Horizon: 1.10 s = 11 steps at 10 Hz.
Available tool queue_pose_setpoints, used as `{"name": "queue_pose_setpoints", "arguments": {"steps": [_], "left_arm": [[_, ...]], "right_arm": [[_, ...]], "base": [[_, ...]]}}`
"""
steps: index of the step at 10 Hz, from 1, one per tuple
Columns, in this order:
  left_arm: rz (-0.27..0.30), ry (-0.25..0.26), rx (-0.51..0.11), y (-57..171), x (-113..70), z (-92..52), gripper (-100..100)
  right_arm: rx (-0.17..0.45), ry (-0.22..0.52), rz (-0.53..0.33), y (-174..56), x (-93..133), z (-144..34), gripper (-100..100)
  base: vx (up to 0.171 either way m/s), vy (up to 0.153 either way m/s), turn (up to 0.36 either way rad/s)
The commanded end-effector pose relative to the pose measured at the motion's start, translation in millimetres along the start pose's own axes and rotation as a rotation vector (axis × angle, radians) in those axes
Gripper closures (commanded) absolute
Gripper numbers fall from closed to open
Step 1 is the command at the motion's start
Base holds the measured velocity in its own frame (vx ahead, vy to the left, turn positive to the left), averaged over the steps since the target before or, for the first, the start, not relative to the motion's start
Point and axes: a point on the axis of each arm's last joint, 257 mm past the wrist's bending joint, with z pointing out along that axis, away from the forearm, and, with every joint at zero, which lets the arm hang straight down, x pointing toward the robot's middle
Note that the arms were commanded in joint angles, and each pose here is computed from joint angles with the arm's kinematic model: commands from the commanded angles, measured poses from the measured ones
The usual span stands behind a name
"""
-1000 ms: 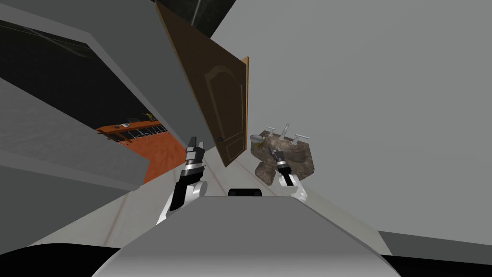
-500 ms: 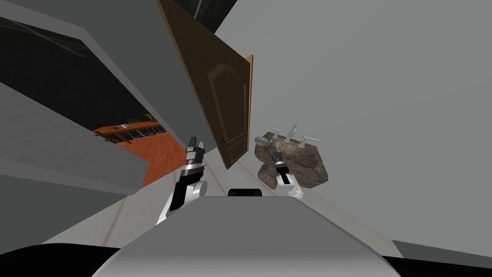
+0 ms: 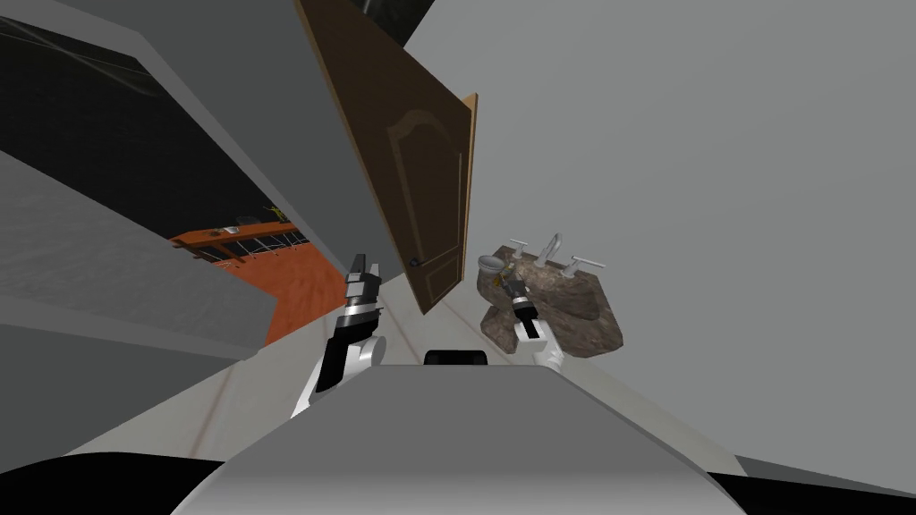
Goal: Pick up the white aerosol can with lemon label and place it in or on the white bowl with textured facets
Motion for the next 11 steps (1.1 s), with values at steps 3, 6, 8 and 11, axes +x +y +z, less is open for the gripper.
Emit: {"name": "queue_pose_setpoints", "arguments": {"steps": [3, 6, 8, 11], "left_arm": [[0.000, 0.000, 0.000, 0.0, 0.0, 0.0, 0], [0.000, 0.000, 0.000, 0.0, 0.0, 0.0, 0], [0.000, 0.000, 0.000, 0.0, 0.0, 0.0, 0], [0.000, 0.000, 0.000, -0.1, 0.0, 0.1, 0]], "right_arm": [[0.000, -0.001, 0.003, 0.5, -0.1, 0.1, 100], [-0.001, -0.001, 0.001, 0.5, -0.2, 0.1, 0], [-0.005, -0.003, 0.002, 1.9, 0.7, -2.2, 100], [-0.031, -0.019, -0.002, 4.6, -11.0, -0.6, 100]], "base": [[0.000, 0.000, 0.000], [0.000, 0.000, 0.000], [-0.013, -0.002, -0.039], [-0.100, 0.008, -0.039]]}}
